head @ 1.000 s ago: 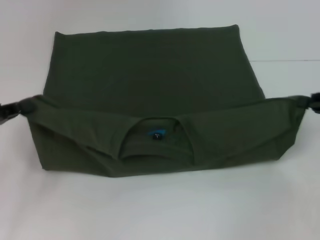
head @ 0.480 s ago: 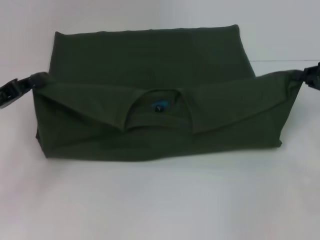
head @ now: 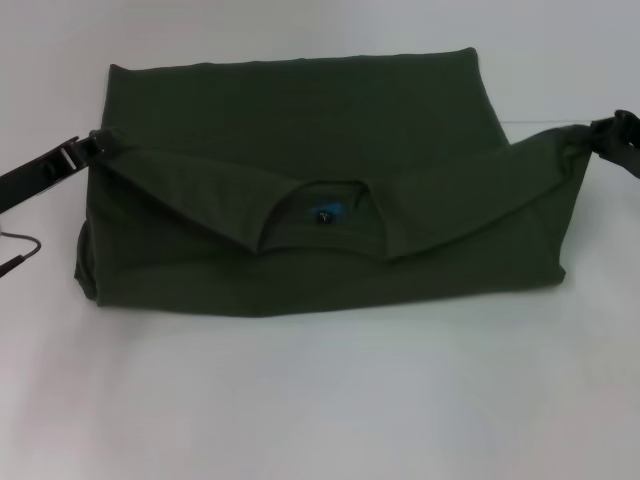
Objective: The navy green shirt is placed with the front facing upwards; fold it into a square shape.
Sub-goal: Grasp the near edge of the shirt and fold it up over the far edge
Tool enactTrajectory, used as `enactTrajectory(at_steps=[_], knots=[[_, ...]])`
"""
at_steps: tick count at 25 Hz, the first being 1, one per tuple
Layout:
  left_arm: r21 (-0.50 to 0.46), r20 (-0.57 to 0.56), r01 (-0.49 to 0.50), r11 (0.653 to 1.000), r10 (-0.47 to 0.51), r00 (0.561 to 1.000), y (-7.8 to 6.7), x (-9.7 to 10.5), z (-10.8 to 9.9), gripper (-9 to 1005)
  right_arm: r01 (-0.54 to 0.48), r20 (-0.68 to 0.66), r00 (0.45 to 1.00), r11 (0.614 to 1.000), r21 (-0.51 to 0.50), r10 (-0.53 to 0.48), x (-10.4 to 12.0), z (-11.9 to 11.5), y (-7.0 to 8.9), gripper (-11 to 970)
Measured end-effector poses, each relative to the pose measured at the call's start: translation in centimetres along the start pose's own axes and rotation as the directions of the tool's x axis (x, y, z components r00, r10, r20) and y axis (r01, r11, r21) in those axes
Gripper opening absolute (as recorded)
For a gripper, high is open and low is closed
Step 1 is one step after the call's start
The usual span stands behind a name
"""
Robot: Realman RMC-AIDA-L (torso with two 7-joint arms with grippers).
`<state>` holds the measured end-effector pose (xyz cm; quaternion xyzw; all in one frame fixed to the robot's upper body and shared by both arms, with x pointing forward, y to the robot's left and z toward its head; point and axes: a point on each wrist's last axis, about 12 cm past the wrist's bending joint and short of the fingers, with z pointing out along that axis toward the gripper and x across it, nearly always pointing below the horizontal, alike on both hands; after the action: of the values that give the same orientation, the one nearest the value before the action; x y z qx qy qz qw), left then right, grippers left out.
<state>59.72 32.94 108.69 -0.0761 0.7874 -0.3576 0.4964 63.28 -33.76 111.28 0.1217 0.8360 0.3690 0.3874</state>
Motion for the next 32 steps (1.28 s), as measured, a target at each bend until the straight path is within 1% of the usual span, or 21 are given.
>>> enactTrajectory(at_steps=[5, 11, 22, 28, 32], knots=[[-0.048, 0.022, 0.003, 0.999, -0.001, 1.000, 0.1, 0.1, 0.7, 54, 0.021, 0.014, 1.000, 1.000, 0.019, -0.021, 0.0, 1.1, 0.6, 119], [-0.095, 0.036, 0.008, 0.995, -0.005, 0.999, 0.3, 0.4, 1.3, 54, 0.033, 0.032, 0.999, 0.997, 0.066, -0.035, 0.1, 1.7, 0.5, 126], [-0.143, 0.069, -0.017, 0.990, 0.027, 0.997, -0.2, 0.9, 3.3, 54, 0.053, 0.045, 0.997, 0.990, 0.130, -0.059, 0.6, 2.7, 0.3, 140], [-0.184, 0.065, -0.030, 0.983, 0.043, 0.997, -0.3, 1.5, 3.8, 54, 0.089, 0.038, 0.995, 0.985, 0.147, -0.096, 0.9, 3.6, 0.9, 147], [-0.186, 0.074, -0.035, 0.982, 0.050, 0.996, -0.5, 1.8, 4.1, 54, 0.105, 0.037, 0.993, 0.984, 0.144, -0.111, 0.9, 3.9, 1.2, 152]])
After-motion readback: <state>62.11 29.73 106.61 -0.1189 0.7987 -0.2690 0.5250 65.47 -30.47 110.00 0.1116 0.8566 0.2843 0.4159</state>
